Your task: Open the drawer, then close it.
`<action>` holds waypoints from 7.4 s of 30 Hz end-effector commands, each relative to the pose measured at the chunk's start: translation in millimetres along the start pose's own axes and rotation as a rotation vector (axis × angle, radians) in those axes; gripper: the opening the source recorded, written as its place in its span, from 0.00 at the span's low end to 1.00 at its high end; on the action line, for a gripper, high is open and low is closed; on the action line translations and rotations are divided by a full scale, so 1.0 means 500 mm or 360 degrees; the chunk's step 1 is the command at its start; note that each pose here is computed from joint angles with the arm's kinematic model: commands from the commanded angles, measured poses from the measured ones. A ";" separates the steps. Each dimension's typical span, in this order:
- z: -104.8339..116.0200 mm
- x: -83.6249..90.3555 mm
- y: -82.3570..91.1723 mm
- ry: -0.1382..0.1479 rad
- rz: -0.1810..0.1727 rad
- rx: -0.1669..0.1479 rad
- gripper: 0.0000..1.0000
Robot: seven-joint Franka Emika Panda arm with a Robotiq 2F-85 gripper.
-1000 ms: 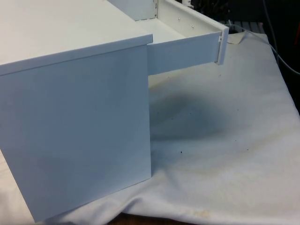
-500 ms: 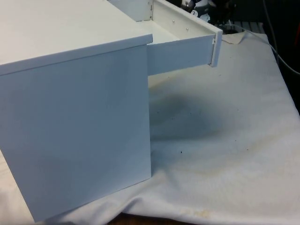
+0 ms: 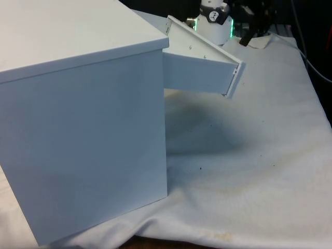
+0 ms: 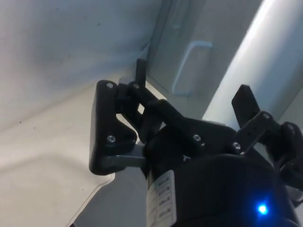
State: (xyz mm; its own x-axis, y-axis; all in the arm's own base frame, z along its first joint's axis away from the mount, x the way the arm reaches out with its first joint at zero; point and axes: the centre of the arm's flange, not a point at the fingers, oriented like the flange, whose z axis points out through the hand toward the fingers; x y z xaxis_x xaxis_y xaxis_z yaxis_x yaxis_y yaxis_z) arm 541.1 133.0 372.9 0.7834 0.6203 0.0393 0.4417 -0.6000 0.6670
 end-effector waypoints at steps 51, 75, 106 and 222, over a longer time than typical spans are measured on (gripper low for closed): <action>0.054 -0.010 -0.114 -0.0040 0.0068 -0.0198 0.00; 0.104 -0.046 -0.032 -0.0098 0.0059 -0.0329 0.00; 0.105 -0.071 0.099 -0.0034 0.0211 -0.0200 0.00; 0.079 -0.031 0.269 0.0127 0.0478 -0.0125 0.00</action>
State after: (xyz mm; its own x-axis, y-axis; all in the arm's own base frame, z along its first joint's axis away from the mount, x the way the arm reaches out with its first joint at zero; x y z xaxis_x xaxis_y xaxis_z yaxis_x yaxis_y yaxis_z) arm 606.0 21.8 432.1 0.8378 0.4580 0.2970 0.1582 -0.7244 0.6710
